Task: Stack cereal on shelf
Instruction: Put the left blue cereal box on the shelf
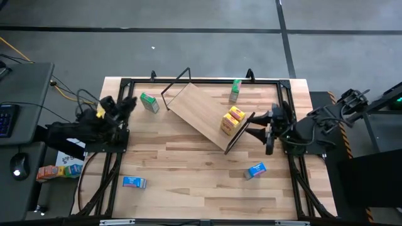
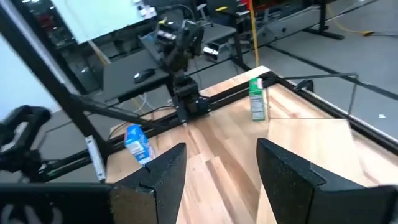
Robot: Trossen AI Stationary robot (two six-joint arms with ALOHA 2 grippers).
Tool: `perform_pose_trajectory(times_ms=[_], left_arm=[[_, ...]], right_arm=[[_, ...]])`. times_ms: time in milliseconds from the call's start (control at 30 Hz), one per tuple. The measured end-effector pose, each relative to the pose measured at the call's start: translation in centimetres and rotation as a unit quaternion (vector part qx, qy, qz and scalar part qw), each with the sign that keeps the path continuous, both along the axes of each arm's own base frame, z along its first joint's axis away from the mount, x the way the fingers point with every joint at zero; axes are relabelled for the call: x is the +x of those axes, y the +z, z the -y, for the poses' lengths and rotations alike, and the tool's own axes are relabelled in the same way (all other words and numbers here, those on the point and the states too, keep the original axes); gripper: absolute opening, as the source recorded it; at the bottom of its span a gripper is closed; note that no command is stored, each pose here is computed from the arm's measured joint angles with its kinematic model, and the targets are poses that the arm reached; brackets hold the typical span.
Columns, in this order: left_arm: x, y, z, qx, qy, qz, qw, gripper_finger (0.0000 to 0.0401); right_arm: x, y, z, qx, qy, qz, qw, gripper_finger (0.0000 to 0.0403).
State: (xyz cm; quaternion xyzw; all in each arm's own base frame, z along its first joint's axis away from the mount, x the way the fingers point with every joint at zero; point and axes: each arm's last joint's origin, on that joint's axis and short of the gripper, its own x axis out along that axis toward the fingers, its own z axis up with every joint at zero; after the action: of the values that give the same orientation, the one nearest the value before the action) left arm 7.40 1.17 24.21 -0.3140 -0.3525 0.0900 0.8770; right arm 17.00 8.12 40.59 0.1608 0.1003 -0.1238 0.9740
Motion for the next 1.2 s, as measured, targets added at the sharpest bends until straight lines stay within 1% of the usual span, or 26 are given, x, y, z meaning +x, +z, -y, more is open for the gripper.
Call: perform_pose_trajectory(times_ms=[133, 267, 367, 433, 533, 600, 700, 767, 800, 833, 900, 967, 1033, 1133, 1200], left_arm=[[1.0, 1.7, 0.2, 0.014, -0.029, -0.09, 0.995, 0.0095], [1.6, 4.4, 0.4, 0.02, -0.069, -0.144, 0.987, 0.0166], [1.9, 6.5, 0.6, 0.036, -0.101, -0.191, 0.976, 0.0216], [2.1, 7.8, 0.7, 0.053, -0.12, -0.224, 0.966, 0.0246], [2.5, 9.4, 1.0, 0.079, -0.159, -0.277, 0.944, 0.0282], [2.9, 10.5, 1.2, 0.084, -0.19, -0.301, 0.931, 0.0297], [3.4, 12.3, 1.5, 0.085, -0.248, -0.32, 0.91, 0.0304], [3.7, 13.5, 1.9, 0.075, -0.293, -0.345, 0.889, 0.0304], [4.0, 13.9, 2.1, 0.063, -0.317, -0.366, 0.873, 0.0304], [4.2, 14.4, 2.4, 0.048, -0.339, -0.39, 0.855, 0.0304], [4.6, 14.8, 3.0, 0.015, -0.369, -0.452, 0.812, 0.0302], [5.1, 15.3, 3.9, -0.002, -0.394, -0.505, 0.768, 0.0301], [5.6, 15.7, 5.1, -0.017, -0.415, -0.544, 0.729, 0.0301], [6.3, 16.2, 7.6, -0.022, -0.446, -0.579, 0.683, 0.0301], [6.6, 16.1, 9.7, -0.009, -0.454, -0.606, 0.653, 0.0301]], right_arm=[[0.0, 0.0, 0.1, 0.004, -0.031, 0.007, 0.999, 0.0188], [0.0, 0.0, 0.2, 0.009, -0.051, 0.013, 0.999, 0.0188], [0.0, 0.0, 0.3, 0.016, -0.06, 0.017, 0.998, 0.0188], [0.0, 0.0, 0.3, 0.022, -0.07, 0.021, 0.997, 0.0188], [0.0, 0.0, 0.3, 0.03, -0.074, 0.024, 0.996, 0.0188], [0.0, 0.0, 0.3, 0.03, -0.074, 0.024, 0.996, 0.0188], [0.0, 0.0, 0.3, 0.029, -0.075, 0.022, 0.997, 0.0188], [0.0, 0.0, 0.3, 0.028, -0.074, 0.021, 0.997, 0.0188], [0.0, 0.0, 0.3, 0.028, -0.074, 0.021, 0.997, 0.0188], [0.0, 0.0, 0.3, 0.029, -0.073, 0.021, 0.997, 0.0188], [0.0, 0.0, 0.3, 0.03, -0.07, 0.02, 0.997, 0.0188], [0.0, 0.0, 0.3, 0.03, -0.069, 0.02, 0.997, 0.0188], [0.0, 0.0, 0.3, 0.03, -0.068, 0.019, 0.997, 0.0188], [-0.1, -0.2, 0.3, 0.024, -0.067, 0.01, 0.997, 0.0188], [-0.2, -0.4, 0.4, 0.017, -0.065, 0.0, 0.998, 0.0188]])
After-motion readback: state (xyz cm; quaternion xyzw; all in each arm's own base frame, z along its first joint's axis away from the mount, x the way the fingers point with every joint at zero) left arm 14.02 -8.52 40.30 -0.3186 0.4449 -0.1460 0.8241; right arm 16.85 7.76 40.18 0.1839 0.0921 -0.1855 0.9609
